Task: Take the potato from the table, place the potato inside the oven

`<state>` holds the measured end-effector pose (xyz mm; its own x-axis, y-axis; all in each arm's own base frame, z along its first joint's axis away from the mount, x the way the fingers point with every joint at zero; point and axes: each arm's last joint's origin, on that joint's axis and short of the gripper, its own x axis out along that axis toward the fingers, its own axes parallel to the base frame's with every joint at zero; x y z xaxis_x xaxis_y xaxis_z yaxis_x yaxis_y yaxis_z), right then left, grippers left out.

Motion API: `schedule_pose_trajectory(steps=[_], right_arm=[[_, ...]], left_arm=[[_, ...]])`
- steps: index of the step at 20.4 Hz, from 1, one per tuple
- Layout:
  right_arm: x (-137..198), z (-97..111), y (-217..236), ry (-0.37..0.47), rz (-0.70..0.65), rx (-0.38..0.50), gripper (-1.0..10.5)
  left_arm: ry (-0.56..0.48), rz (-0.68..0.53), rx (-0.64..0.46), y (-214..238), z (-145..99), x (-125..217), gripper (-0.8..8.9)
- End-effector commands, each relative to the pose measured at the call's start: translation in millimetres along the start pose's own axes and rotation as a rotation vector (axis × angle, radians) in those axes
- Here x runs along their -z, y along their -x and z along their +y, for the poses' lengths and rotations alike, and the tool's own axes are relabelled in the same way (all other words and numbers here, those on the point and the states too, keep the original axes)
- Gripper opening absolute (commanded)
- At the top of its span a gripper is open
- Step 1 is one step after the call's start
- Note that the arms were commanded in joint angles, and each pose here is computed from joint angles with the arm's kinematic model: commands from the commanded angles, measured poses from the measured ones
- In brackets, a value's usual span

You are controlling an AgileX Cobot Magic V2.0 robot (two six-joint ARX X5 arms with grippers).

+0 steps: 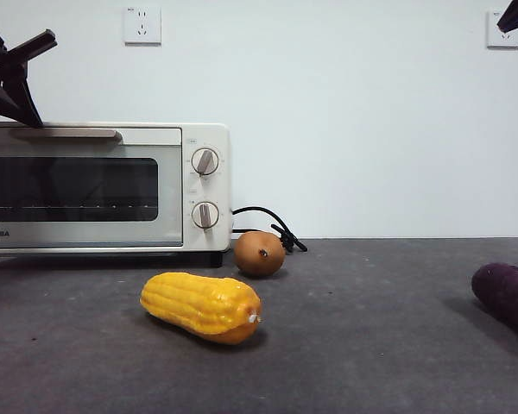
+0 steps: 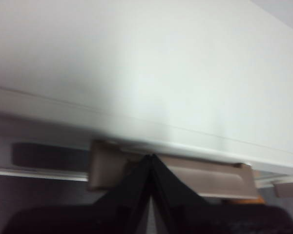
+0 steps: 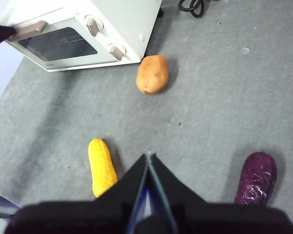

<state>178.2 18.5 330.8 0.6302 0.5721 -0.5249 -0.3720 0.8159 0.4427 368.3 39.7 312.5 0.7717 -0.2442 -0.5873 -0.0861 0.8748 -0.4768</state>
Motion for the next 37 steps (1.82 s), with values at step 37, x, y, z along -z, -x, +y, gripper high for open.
schedule_pose_trajectory(steps=[37], right_arm=[[21, 17, 27, 0.049, 0.033, -0.011, 0.0]], left_arm=[[-0.161, 0.287, -0.161, -3, 3, 33, -0.06]])
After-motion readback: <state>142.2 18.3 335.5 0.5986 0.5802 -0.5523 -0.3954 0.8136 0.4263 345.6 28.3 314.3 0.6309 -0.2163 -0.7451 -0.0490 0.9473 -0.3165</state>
